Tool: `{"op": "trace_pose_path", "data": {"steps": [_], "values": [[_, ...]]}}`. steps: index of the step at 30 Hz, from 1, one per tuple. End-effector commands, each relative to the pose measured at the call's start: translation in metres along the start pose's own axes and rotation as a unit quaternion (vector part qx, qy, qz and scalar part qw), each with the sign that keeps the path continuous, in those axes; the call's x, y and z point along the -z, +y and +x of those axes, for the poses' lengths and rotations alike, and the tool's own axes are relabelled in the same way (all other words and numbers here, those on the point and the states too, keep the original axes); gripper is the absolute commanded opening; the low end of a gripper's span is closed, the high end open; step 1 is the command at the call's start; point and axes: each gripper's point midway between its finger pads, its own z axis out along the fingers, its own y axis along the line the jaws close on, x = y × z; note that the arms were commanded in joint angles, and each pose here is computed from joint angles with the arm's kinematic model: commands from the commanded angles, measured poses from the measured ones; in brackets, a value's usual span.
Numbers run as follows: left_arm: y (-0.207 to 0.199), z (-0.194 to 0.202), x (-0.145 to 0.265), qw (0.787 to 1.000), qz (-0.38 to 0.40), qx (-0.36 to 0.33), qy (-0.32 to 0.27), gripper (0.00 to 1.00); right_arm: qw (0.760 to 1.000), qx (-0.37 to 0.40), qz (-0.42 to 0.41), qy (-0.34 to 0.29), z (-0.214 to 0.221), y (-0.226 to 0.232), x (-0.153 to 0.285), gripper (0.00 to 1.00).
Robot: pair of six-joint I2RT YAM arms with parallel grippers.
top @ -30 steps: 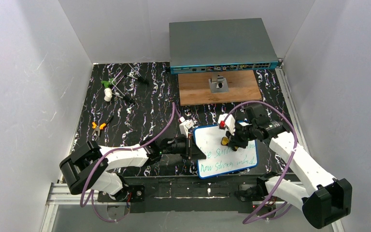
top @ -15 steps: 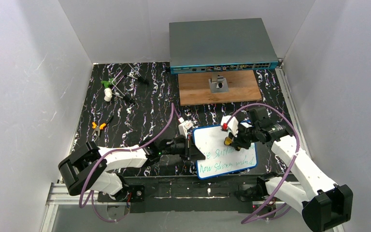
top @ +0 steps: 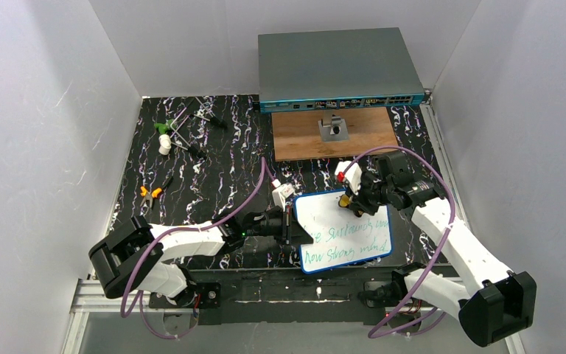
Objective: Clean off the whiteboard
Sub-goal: Erase the whiteboard at the center of the board.
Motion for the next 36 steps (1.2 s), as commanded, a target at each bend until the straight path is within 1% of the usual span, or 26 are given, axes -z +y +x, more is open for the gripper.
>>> {"op": "trace_pose_path", "data": {"steps": [1,4,6,8,11,14,16,17,20,23,26,28,31,34,36], "values": [[-0.017,-0.006,0.005,0.999,0.033,-0.034,-0.013,0.00,0.999,0.005,0.042,0.013,0.008,-0.015,0.001,0.01],[-0.017,-0.006,0.005,0.999,0.033,-0.036,-0.013,0.00,0.999,0.016,0.015,0.044,0.031,0.000,0.000,0.01],[-0.018,-0.006,0.005,0.999,0.035,-0.036,-0.013,0.00,0.998,0.024,-0.020,0.059,0.044,0.017,0.000,0.01],[-0.018,-0.006,0.005,0.999,0.036,-0.036,-0.014,0.00,0.996,0.039,-0.062,0.054,0.050,0.037,0.001,0.01],[-0.019,-0.006,0.005,0.999,0.037,-0.038,-0.014,0.00,0.992,0.052,-0.104,0.041,0.053,0.057,0.002,0.01],[-0.018,-0.005,0.004,0.999,0.036,-0.037,-0.012,0.00,0.991,0.055,-0.124,0.019,0.043,0.064,0.004,0.01],[-0.019,-0.006,0.003,0.999,0.037,-0.036,-0.011,0.00,0.992,0.049,-0.113,0.000,0.029,0.057,0.004,0.01],[-0.018,-0.006,0.003,0.999,0.037,-0.035,-0.011,0.00,0.995,0.030,-0.091,-0.005,0.021,0.048,0.004,0.01],[-0.018,-0.006,0.004,0.999,0.036,-0.035,-0.011,0.00,1.000,0.008,0.005,-0.017,0.000,0.004,0.006,0.01],[-0.019,-0.005,0.006,0.999,0.036,-0.037,-0.012,0.00,0.999,-0.003,0.042,0.003,0.004,-0.014,0.005,0.01],[-0.020,-0.006,0.007,0.998,0.037,-0.040,-0.016,0.00,0.998,0.000,0.049,0.028,0.021,-0.016,0.001,0.01],[-0.021,-0.007,0.008,0.998,0.040,-0.042,-0.017,0.00,0.999,0.010,0.031,0.043,0.034,-0.005,-0.001,0.01],[-0.022,-0.007,0.009,0.998,0.042,-0.045,-0.018,0.00,0.998,0.028,-0.027,0.055,0.050,0.021,-0.001,0.01],[-0.023,-0.007,0.008,0.998,0.042,-0.046,-0.017,0.00,0.993,0.058,-0.096,0.041,0.053,0.050,0.002,0.01],[-0.023,-0.007,0.008,0.998,0.043,-0.046,-0.016,0.00,0.991,0.066,-0.114,0.033,0.048,0.055,0.002,0.01]]}}
